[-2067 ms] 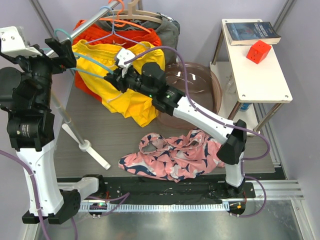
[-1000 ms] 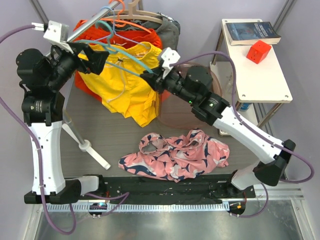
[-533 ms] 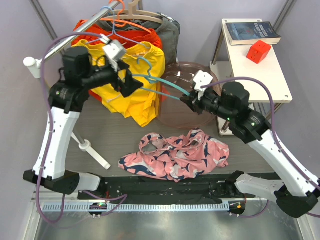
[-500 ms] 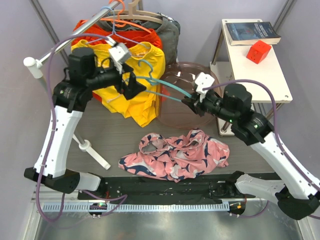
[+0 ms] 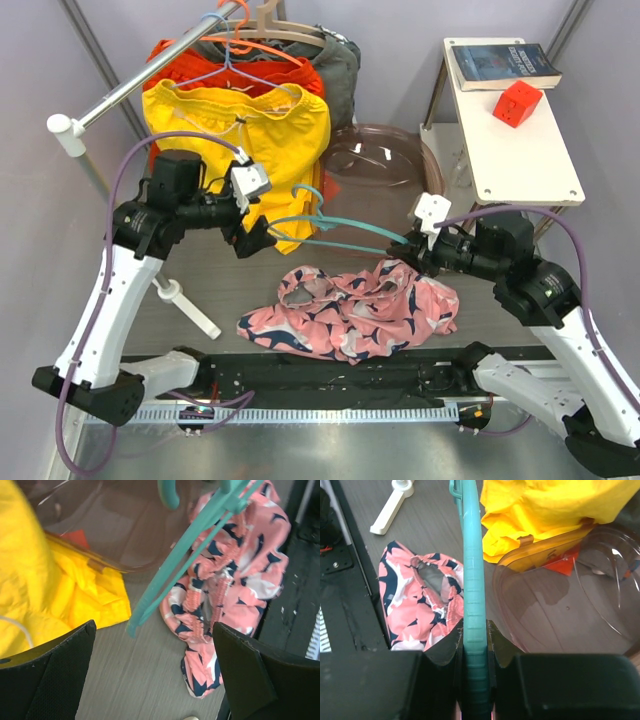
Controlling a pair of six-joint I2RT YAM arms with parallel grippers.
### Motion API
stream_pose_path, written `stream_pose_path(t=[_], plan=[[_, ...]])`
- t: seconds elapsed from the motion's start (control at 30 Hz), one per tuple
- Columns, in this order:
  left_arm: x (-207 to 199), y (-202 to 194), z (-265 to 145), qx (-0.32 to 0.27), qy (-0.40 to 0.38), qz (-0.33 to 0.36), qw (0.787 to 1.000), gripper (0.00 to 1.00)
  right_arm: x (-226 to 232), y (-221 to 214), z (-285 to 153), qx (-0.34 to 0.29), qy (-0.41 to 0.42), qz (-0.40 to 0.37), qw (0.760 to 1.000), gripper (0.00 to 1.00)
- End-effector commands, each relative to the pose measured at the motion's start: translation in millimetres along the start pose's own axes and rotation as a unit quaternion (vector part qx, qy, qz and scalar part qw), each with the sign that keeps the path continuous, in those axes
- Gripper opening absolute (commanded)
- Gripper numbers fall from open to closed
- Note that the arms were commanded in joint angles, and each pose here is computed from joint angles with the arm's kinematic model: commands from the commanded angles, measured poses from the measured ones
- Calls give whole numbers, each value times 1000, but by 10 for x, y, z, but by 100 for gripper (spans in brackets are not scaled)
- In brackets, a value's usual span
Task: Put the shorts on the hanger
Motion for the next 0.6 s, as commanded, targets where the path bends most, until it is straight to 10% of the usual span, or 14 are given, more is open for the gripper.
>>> stream_pose_path(t=[0.0, 0.23, 0.37, 0.5, 0.57], plan=[[-107, -83, 143, -12, -135, 38, 990, 97, 85, 23, -55, -25, 44, -34, 998, 1], [-233, -297, 418, -88, -153, 79, 981, 92, 116, 71, -5, -34, 79, -45, 995, 1], [-340, -362, 433, -108, -157, 90, 978, 61, 106, 31, 26, -27, 82, -43, 995, 2], [-400, -494, 421, -62, -153, 89, 982, 18, 43, 9, 115, -5, 61, -10, 998, 74], [-399, -566, 401, -28, -158, 101, 982, 7, 2, -12, 273, 39, 76, 20, 996, 83]])
Point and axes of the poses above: each gripper's point midway between its finger pads, its own z axis out along the fingers, its own x axis along the line the jaws close on, y = z × x, the point moved 9 cm from there along -z, back along the fingers, and after that the axes turned 12 degrees about z, right-handed, at the moved point
